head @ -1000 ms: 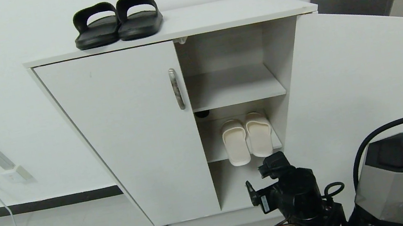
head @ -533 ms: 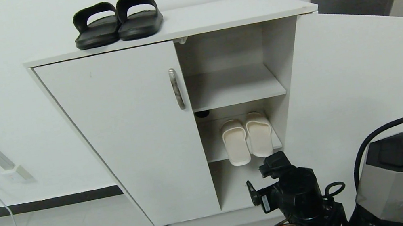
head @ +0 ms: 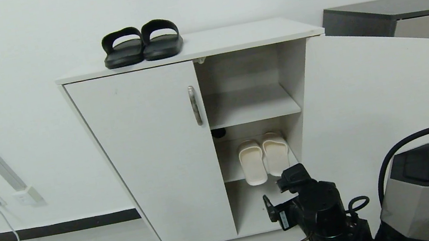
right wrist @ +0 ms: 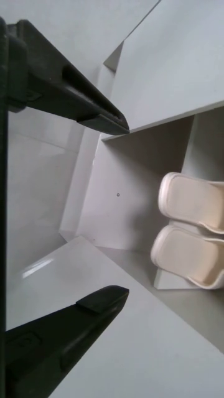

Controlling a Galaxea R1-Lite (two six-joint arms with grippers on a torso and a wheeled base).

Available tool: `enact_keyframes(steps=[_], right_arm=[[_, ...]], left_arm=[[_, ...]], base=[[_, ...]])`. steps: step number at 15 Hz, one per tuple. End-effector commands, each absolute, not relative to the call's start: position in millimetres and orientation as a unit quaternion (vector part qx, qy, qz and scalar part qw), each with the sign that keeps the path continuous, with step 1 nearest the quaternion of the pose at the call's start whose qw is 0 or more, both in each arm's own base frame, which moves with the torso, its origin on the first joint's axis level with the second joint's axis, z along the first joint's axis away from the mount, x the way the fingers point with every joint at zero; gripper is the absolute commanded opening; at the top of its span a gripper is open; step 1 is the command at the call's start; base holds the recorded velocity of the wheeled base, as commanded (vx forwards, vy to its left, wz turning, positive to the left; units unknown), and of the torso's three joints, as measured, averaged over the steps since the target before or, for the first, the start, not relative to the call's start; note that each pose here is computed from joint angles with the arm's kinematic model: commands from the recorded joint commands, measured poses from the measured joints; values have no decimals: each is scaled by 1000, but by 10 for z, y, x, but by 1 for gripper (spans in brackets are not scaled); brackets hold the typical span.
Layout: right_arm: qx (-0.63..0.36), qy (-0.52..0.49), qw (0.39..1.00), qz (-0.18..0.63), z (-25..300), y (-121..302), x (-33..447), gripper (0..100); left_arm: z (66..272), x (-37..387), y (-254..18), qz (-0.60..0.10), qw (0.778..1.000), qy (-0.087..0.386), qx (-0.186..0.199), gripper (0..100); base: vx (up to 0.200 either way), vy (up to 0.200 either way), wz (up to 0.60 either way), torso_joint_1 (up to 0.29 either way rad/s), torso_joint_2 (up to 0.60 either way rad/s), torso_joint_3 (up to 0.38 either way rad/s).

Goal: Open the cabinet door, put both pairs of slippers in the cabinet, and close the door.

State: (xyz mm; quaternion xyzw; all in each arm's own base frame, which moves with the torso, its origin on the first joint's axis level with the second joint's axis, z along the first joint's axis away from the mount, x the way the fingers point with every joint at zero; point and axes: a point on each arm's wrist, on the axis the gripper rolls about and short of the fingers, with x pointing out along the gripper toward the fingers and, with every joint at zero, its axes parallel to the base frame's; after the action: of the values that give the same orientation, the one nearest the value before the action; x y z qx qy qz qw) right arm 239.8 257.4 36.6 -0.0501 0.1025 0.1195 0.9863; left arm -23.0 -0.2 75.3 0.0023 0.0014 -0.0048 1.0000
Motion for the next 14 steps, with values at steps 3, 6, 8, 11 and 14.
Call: enact_keyframes(steps=[3, 6, 8, 11, 14], right_arm=[[-49, 101, 987, 119, 370, 2544, 2378, 100], [-49, 101, 987, 119, 373, 2534, 2370, 100], [-50, 102, 986, 119, 363, 2535, 2371, 100], [-51, 103, 986, 119, 353, 2538, 2373, 100], [-50, 102, 986, 118, 357, 2537, 2379, 100]], left_arm=[[749, -228, -2, -5, 1000, 3, 5, 0], [749, -228, -2, -5, 1000, 3, 5, 0], [753, -229, -2, -5, 1000, 2, 4, 0], [753, -229, -2, -5, 1000, 2, 3, 0], [753, -229, -2, -5, 1000, 2, 3, 0]], base=[[0, 0, 0, -1, 2, 189], [0, 0, 0, 2, 2, 55], [0, 0, 0, 0, 0, 0], [0, 0, 0, 0, 0, 0], [0, 0, 0, 0, 0, 0]])
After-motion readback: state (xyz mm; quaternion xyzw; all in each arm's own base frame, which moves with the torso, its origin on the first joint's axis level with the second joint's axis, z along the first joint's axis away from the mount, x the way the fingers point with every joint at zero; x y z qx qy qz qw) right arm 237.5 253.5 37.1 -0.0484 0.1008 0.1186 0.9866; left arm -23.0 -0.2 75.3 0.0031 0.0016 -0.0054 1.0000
